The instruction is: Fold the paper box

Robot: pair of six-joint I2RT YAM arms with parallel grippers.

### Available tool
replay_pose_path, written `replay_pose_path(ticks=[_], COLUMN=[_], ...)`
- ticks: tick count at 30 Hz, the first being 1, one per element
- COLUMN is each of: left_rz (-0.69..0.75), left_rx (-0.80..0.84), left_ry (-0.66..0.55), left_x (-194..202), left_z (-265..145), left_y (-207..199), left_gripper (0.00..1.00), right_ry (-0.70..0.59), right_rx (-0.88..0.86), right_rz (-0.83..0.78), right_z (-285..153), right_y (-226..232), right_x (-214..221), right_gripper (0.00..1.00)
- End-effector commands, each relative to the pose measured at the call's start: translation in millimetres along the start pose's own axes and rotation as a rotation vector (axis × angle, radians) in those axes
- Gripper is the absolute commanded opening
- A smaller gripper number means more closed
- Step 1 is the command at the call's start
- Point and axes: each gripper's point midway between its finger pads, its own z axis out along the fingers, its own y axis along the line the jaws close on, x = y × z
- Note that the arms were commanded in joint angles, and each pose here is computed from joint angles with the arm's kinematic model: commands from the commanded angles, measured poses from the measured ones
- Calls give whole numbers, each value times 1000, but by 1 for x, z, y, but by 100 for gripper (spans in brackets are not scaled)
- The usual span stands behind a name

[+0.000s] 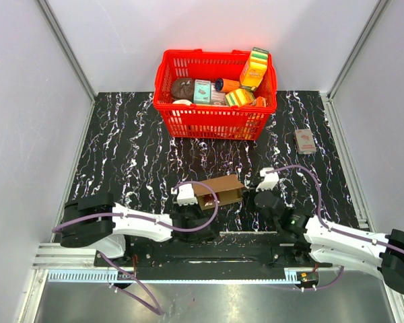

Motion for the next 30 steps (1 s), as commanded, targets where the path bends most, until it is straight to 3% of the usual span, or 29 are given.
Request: replay_pose_path(ticks=[1,11,18,25,30], left_rz=[19,28,40,42,41], left_rx=[21,57,57,55,61], left_ry=[45,54,49,42,41], left_x=[3,2,2,1,-1], left_z=[-11,-22,-23,-23,-24], left_y=[-5,-16,-18,-17,-20], left_gripper=[26,33,33,33,34], right_ry=[-21,13,-104,-160,-145], right_rx=[1,35,109,-40,-152], right_rz=[43,122,195,24,-71], right_z=[-7,-26,-57,-55,-37], right_y=[2,-5,-24,31,70], right_x=[-9,-15,-59,-114,-119], right_gripper=[22,25,30,41,50])
